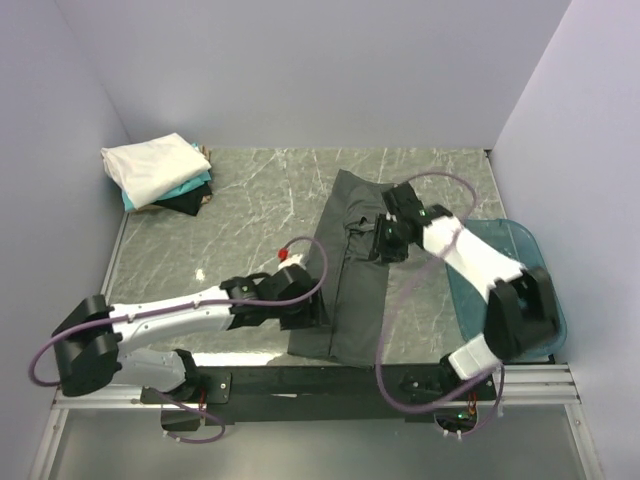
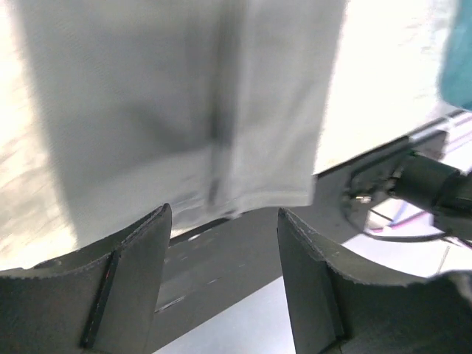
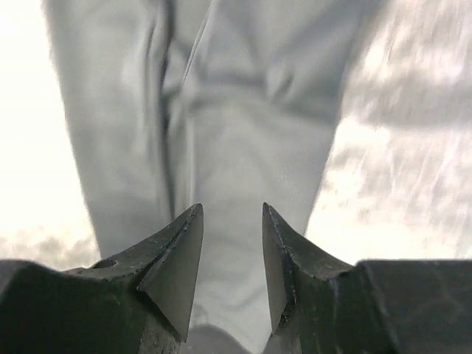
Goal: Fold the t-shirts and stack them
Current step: Fold the tshirt
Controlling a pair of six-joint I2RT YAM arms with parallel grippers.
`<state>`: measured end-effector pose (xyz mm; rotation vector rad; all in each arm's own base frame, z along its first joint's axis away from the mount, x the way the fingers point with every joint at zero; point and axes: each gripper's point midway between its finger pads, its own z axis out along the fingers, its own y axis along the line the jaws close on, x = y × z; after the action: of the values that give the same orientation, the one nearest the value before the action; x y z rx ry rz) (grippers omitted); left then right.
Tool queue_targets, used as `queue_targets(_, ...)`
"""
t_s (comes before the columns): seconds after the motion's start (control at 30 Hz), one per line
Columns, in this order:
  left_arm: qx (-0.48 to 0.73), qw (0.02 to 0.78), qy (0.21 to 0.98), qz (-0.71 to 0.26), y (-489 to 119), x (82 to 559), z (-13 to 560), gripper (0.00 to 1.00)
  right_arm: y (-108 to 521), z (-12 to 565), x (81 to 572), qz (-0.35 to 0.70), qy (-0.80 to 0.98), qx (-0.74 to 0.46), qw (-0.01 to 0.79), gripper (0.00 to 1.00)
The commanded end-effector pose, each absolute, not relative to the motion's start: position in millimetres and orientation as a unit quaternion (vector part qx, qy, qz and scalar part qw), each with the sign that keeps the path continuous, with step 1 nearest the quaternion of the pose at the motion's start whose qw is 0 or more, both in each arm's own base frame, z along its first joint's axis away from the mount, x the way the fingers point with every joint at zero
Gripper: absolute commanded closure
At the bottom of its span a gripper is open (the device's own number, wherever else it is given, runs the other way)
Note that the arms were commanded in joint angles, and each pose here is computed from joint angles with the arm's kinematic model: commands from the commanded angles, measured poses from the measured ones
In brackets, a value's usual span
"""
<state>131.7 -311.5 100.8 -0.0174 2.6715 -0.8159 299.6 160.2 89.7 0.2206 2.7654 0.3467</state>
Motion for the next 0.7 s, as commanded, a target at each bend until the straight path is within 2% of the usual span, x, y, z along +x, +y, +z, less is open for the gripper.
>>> queue_targets(0.0,-0.041,0.164,0.957,-0.238,-277,122,77,0.35,164,97,260,0.132,0.971,0.085,0.183,0.55)
queue_targets(0.13,-0.059,0.154,0.962,-0.217,-251,110,60,0.35,175,73,194,0.148,0.973,0.097,0.145,0.55)
queue_targets(0.27,-0.071,0.151,0.961,-0.220,-238,102,55,0.36,190,67,149,0.191,0.966,0.112,0.135,0.55)
queue_targets(0.47,-0.064,0.152,0.961,-0.223,-231,99,47,0.36,201,47,106,0.207,0.963,0.137,0.106,0.55)
queue_targets(0.67,-0.048,0.141,0.968,-0.200,-227,97,31,0.37,202,31,77,0.167,0.975,0.124,0.084,0.55)
